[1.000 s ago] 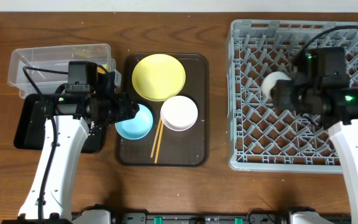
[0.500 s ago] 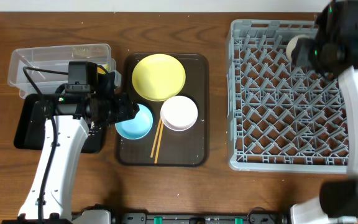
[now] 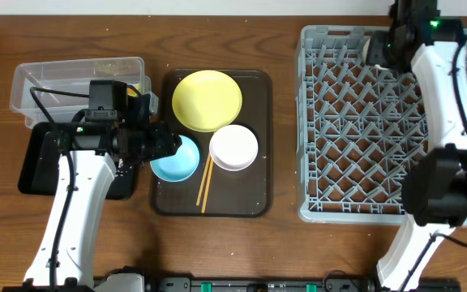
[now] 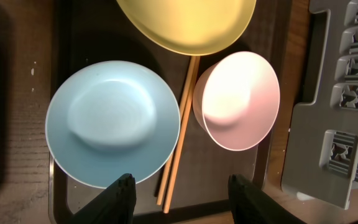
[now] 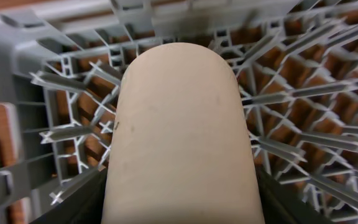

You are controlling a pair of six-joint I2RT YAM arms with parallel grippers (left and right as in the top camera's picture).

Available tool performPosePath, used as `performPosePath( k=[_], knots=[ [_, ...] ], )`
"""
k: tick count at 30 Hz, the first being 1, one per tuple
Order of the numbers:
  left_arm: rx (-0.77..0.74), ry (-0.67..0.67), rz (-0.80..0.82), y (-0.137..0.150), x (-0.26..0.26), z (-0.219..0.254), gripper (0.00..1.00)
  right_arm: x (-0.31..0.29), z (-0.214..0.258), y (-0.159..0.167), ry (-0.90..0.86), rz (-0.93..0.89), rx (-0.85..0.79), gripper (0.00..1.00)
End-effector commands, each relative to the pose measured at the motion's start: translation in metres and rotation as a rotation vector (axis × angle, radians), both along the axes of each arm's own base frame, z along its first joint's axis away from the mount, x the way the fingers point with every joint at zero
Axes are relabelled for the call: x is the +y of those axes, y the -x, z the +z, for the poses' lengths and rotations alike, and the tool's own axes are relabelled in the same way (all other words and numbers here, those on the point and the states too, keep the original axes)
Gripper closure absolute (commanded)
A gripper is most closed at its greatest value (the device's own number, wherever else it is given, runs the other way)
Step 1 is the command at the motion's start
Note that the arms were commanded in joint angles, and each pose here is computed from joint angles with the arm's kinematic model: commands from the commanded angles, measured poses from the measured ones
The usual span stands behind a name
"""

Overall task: Sort waste into correct bins and load items into the dishwasher rack
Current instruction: 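Lower the white cup into the rack's far corner with the right gripper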

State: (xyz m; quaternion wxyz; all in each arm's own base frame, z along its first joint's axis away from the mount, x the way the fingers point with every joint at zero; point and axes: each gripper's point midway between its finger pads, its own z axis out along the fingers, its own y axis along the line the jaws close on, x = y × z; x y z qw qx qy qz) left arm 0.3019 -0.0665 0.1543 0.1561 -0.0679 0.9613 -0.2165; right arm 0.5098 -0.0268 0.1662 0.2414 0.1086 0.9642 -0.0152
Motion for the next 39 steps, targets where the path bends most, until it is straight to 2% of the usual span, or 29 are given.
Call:
performPosePath(
  k=[1,10,11,12,13,16,17,18,30,36,39],
  knots=[
    [0.001,-0.017,-0.005,0.002,0.003,-0.002,0.49,-0.003,0.0,-0.008,-0.006,0.006,-0.016,0.99],
    [0.002,-0.016,-0.005,0.002,0.003,-0.002,0.49,0.005,-0.021,-0.006,-0.048,0.027,0.04,1.0],
    [0.002,-0.016,-0.005,0.002,0.003,-0.002,0.49,0.005,-0.023,-0.006,-0.048,0.027,0.042,0.97],
    [0.003,-0.016,-0.005,0.002,0.003,-0.002,0.49,0.005,-0.023,-0.006,-0.048,0.027,0.042,0.87],
    [0.004,-0.016,-0.005,0.002,0.003,-0.002,0.49,0.005,-0.023,-0.006,-0.049,0.027,0.042,0.73],
    [0.007,-0.016,-0.005,0.003,0.003,-0.003,0.49,0.005,-0.021,-0.008,-0.049,0.027,0.031,0.17],
    [0.007,-0.016,-0.005,0.003,0.003,-0.003,0.49,0.005,-0.021,-0.009,-0.048,0.027,0.03,0.05],
    [0.007,-0.016,-0.005,0.003,0.003,-0.003,0.49,0.005,-0.021,-0.008,-0.048,0.027,0.03,0.01],
    [0.007,-0.016,-0.005,0.003,0.003,-0.003,0.49,0.016,-0.021,-0.009,-0.104,0.056,0.027,0.01],
    [0.017,-0.041,0.008,0.004,0.008,-0.005,0.48,0.055,-0.015,-0.005,-0.304,0.163,0.029,0.01],
    [0.057,-0.129,0.071,0.009,0.024,-0.013,0.49,0.079,-0.001,-0.002,-0.4,0.258,0.003,0.08]
  ],
)
